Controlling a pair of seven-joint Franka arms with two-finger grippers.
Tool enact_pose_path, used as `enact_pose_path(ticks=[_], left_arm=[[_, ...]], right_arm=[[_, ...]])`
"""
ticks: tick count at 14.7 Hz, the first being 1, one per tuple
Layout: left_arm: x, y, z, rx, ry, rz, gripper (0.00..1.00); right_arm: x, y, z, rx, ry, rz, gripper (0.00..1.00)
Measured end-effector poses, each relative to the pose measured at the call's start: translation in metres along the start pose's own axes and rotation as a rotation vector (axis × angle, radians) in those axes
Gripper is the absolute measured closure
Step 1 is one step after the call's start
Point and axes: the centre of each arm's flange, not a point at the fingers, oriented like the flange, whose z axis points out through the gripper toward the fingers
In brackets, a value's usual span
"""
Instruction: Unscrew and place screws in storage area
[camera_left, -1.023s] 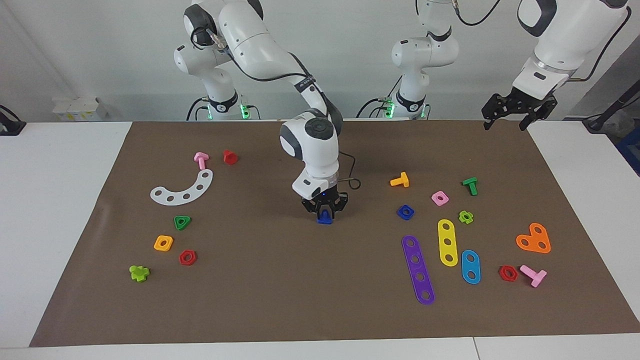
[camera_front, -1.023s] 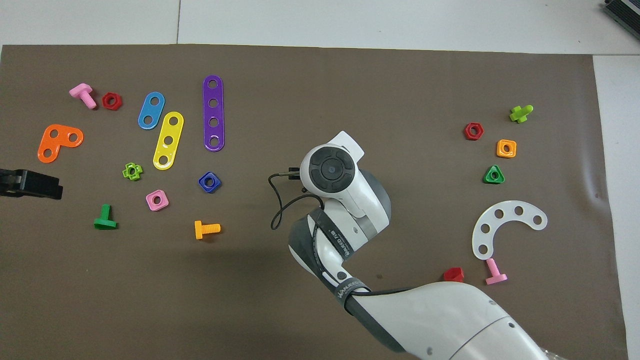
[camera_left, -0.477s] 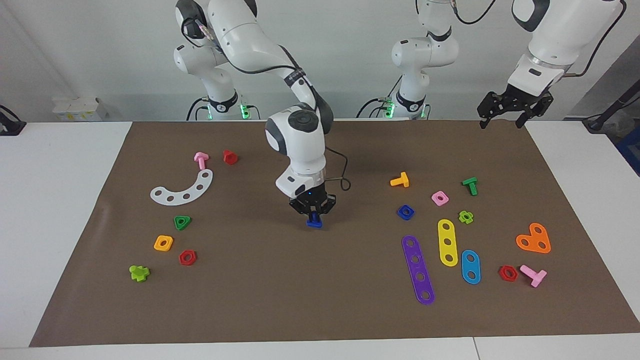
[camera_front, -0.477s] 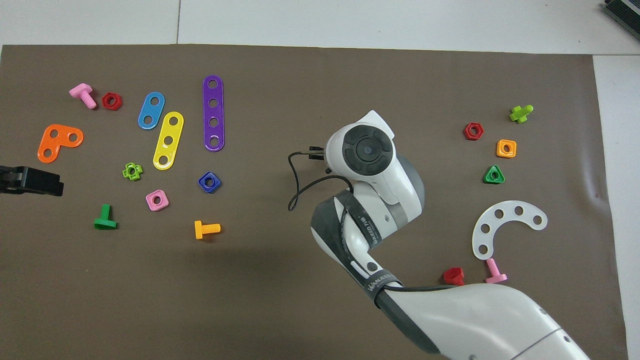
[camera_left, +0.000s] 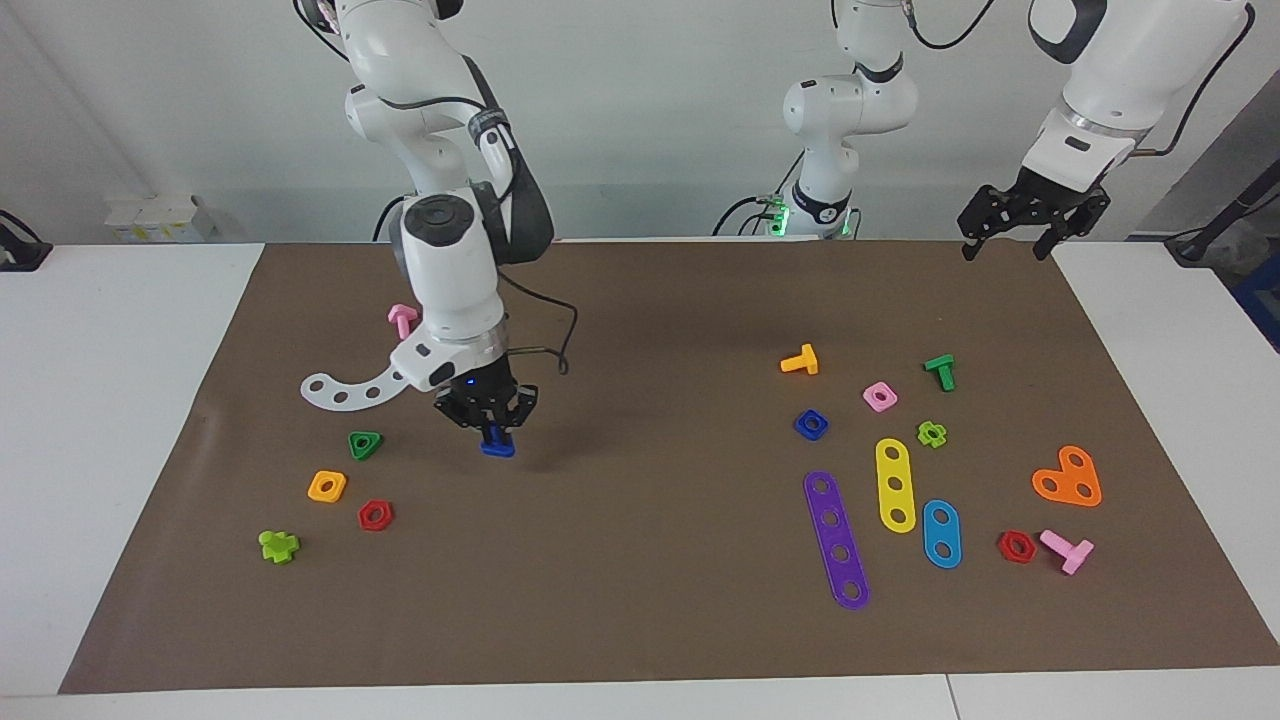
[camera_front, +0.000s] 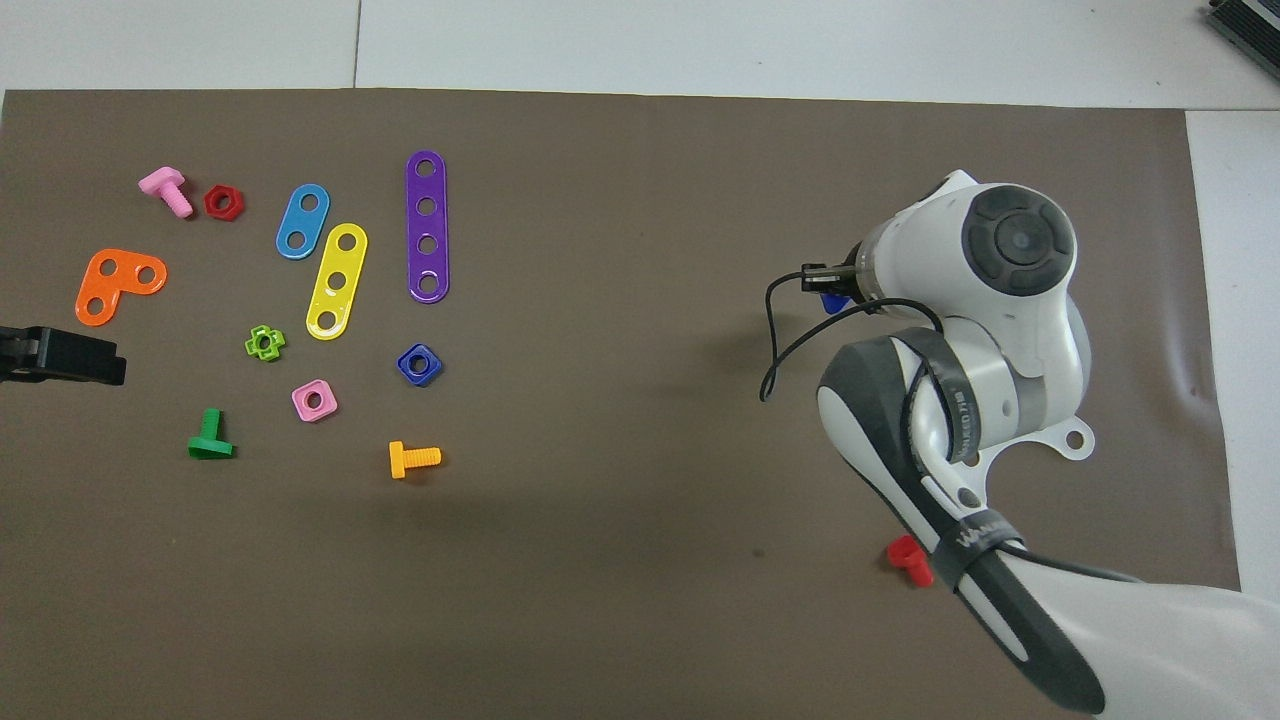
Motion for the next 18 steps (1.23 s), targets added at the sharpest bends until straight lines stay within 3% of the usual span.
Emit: enact_pose_path(ticks=[4,8,15,18], left_arm=[[0.000,0.000,0.001,-0.001,0.000,0.000,0.00],[0.000,0.000,0.002,-0.002,-0.002,0.005,0.00],[0.000,0.000,0.003,-0.003,-0.003,0.016,0.00],[0.000,0.000,0.003,-0.003,-0.003,0.016,0.00]], right_arm=[[-0.006,0.082,0.022,-0.024,-0.054,-0.055,0.81],[-0.030,0.104,0.042,0.016,-0.098,-0.037,0.81],[-0.064,0.116,0.079,0.021,-0.048,-0.014,0.81],[-0.062,0.118,0.076,0.022,-0.041,-0.009,0.55]])
